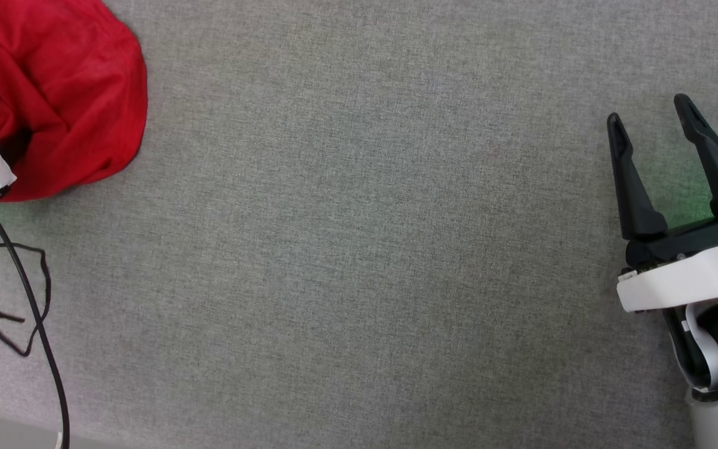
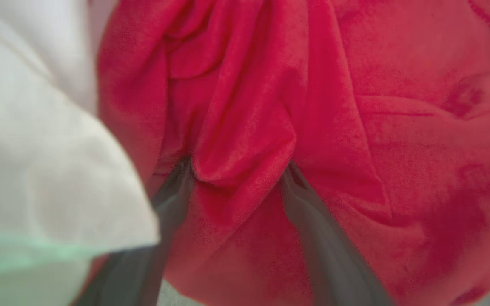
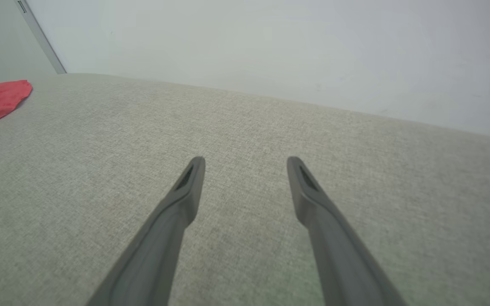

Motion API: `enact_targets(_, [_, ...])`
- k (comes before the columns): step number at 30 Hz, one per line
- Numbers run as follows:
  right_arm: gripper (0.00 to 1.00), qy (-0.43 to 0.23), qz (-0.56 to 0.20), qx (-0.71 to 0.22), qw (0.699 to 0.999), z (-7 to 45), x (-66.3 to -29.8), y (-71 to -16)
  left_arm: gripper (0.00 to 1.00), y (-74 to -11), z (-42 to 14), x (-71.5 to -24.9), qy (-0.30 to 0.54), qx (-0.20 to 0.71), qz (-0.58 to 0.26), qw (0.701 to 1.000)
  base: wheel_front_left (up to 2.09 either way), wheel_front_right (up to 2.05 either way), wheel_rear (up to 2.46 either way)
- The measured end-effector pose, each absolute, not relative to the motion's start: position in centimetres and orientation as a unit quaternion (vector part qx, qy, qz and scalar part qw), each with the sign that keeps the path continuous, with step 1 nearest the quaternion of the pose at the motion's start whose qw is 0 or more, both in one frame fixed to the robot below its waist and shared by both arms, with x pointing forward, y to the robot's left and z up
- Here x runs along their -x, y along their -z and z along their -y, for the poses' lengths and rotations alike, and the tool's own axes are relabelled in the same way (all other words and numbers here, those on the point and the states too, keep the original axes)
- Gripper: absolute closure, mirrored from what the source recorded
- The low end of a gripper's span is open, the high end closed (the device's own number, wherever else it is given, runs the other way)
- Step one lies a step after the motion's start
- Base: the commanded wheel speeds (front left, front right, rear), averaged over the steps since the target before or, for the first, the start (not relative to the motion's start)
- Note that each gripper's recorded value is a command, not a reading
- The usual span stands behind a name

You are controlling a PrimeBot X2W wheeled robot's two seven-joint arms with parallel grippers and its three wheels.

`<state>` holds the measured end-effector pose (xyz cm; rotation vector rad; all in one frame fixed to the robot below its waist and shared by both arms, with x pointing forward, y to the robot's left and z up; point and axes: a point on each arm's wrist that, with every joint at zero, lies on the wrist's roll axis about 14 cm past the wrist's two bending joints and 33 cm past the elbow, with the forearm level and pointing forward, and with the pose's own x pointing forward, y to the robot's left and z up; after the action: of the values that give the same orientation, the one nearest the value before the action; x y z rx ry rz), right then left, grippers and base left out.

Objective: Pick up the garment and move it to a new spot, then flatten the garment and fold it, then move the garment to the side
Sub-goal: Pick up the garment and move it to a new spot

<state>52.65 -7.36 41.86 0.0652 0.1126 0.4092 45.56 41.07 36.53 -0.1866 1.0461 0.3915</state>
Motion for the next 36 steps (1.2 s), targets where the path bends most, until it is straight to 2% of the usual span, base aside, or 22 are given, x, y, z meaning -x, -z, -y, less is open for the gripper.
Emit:
enact_targets(1, [0.00, -0.202, -0.056, -0.032, 0.977, 7.4, -52.7, -41.8, 0.07, -36.4, -41.1, -45.5, -0.190, 0.093, -0.500, 0.840, 0.00, 0.00, 0.00])
enact_targets(2, [0.00, -0.202, -0.056, -0.032, 0.977, 7.5, -52.8, -41.8, 0.67, -36.3, -40.9, -45.5, -0.191, 0.098, -0.503, 0.837, 0.00, 0.00, 0.00])
enact_targets(3, [0.00, -0.201, -0.054, -0.032, 0.978, 7.5, -52.8, -41.9, 1.00, -36.2, -40.9, -45.5, -0.191, 0.098, -0.505, 0.836, 0.00, 0.00, 0.00])
enact_targets(5, [0.00, -0.201, -0.047, -0.033, 0.978, 7.5, -52.9, -42.3, 1.00, -36.3, -40.7, -45.4, -0.193, 0.100, -0.504, 0.836, 0.00, 0.00, 0.00])
enact_targets(11, [0.00, -0.199, -0.030, -0.037, 0.979, 7.5, -52.7, -44.1, 1.00, -38.6, -40.8, -46.1, -0.189, 0.069, -0.455, 0.867, 0.00, 0.00, 0.00])
enact_targets(18, [0.00, -0.193, -0.006, -0.047, 0.980, 7.5, -51.0, -47.1, 1.00, -46.6, -42.5, -47.8, -0.215, 0.014, -0.307, 0.927, 0.00, 0.00, 0.00])
enact_targets(22, [0.00, -0.185, 0.009, -0.050, 0.981, 7.8, -49.7, -49.0, 1.00, -51.6, -43.0, -47.8, -0.228, -0.004, -0.215, 0.950, 0.00, 0.00, 0.00])
enact_targets(29, [0.00, -0.163, 0.036, -0.054, 0.984, 9.0, -47.0, -52.2, 1.00, -57.0, -42.4, -45.9, -0.231, -0.008, -0.100, 0.968, 0.00, 0.00, 0.00])
enact_targets(36, [0.00, -0.134, 0.056, -0.051, 0.988, 11.1, -43.9, -54.6, 1.00, -60.6, -39.1, -44.8, -0.196, 0.004, -0.016, 0.981, 0.00, 0.00, 0.00])
